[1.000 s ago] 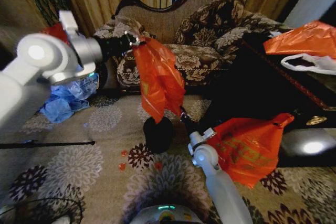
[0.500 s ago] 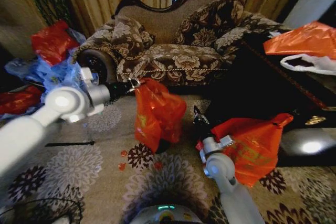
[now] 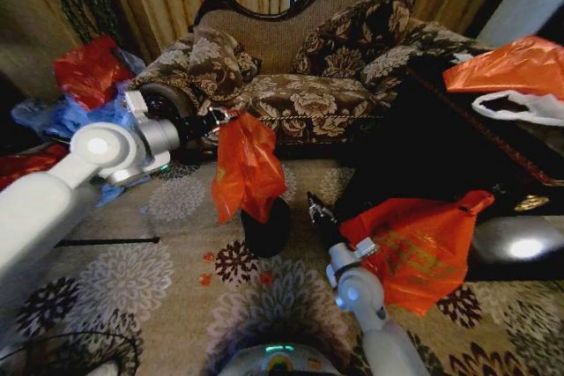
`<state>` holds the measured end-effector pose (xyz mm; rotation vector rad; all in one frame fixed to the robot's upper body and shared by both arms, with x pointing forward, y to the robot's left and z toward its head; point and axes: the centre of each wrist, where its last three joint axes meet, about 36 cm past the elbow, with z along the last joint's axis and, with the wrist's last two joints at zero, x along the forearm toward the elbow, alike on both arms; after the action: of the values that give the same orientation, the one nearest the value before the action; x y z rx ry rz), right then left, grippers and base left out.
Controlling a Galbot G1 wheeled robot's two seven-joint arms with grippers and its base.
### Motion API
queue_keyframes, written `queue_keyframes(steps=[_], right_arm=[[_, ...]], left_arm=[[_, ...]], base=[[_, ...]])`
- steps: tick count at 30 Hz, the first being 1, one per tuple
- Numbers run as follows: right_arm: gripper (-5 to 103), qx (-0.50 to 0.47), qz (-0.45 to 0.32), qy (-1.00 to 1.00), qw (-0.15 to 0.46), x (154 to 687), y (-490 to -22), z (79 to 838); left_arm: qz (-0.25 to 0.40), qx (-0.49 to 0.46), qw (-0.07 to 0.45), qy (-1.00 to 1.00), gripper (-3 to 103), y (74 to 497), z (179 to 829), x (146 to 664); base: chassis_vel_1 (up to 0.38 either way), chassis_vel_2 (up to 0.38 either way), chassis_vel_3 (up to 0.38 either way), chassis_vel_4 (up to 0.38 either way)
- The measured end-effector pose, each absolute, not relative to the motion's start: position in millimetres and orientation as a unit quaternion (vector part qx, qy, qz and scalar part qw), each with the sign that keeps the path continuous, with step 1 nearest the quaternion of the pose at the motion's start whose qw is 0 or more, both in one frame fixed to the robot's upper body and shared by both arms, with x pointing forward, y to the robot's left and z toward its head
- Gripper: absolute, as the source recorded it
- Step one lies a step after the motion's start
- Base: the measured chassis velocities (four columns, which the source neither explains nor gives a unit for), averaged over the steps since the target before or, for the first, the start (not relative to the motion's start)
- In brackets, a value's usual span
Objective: Place a garbage bag over the trash bin.
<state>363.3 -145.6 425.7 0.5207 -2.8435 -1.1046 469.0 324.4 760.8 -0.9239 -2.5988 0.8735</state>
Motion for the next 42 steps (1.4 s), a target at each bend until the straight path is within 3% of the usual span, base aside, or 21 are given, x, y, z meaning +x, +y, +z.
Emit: queue_keyframes(steps=[2, 3, 7, 8, 10, 11, 13, 14, 26, 42], right_arm=[[48, 0.179, -0.353, -0.918, 0.020, 361, -135, 425], [59, 0.186, -0.348, -0.919, 0.015, 361, -127, 426], [59, 0.198, -0.317, -0.927, -0.026, 381, -109, 433], [77, 0.199, -0.306, -0.930, -0.040, 391, -107, 437], [77, 0.199, -0.301, -0.932, -0.046, 396, -106, 438], [87, 0.200, -0.291, -0.934, -0.056, 404, -106, 442], [87, 0.201, -0.286, -0.935, -0.061, 408, -107, 443], [99, 0.202, -0.281, -0.936, -0.065, 412, -107, 445], [100, 0.229, -0.244, -0.938, -0.085, 384, -102, 432], [100, 0.205, -0.219, -0.947, -0.112, 419, -114, 439]], left_arm=[[0.300, -0.316, 0.121, -0.892, 0, 325, 765, 470], [0.301, -0.317, 0.119, -0.892, 0, 326, 768, 470], [0.298, -0.317, 0.119, -0.892, 0, 326, 773, 471], [0.297, -0.317, 0.120, -0.893, 0, 327, 773, 470], [0.297, -0.316, 0.120, -0.893, 0, 327, 774, 470], [0.296, -0.316, 0.120, -0.893, 0, 327, 774, 469], [0.296, -0.316, 0.120, -0.893, 0, 327, 774, 469], [0.296, -0.316, 0.120, -0.893, 0, 327, 774, 469], [0.296, -0.317, 0.116, -0.894, 0, 324, 779, 469], [0.293, -0.311, 0.119, -0.896, 0, 332, 780, 459]], base=[[0.000, 0.000, 0.000, 0.000], [0.000, 0.000, 0.000, 0.000], [0.000, 0.000, 0.000, 0.000], [0.000, 0.000, 0.000, 0.000], [0.000, 0.000, 0.000, 0.000], [0.000, 0.000, 0.000, 0.000], [0.000, 0.000, 0.000, 0.000], [0.000, 0.000, 0.000, 0.000], [0.000, 0.000, 0.000, 0.000], [0.000, 0.000, 0.000, 0.000]])
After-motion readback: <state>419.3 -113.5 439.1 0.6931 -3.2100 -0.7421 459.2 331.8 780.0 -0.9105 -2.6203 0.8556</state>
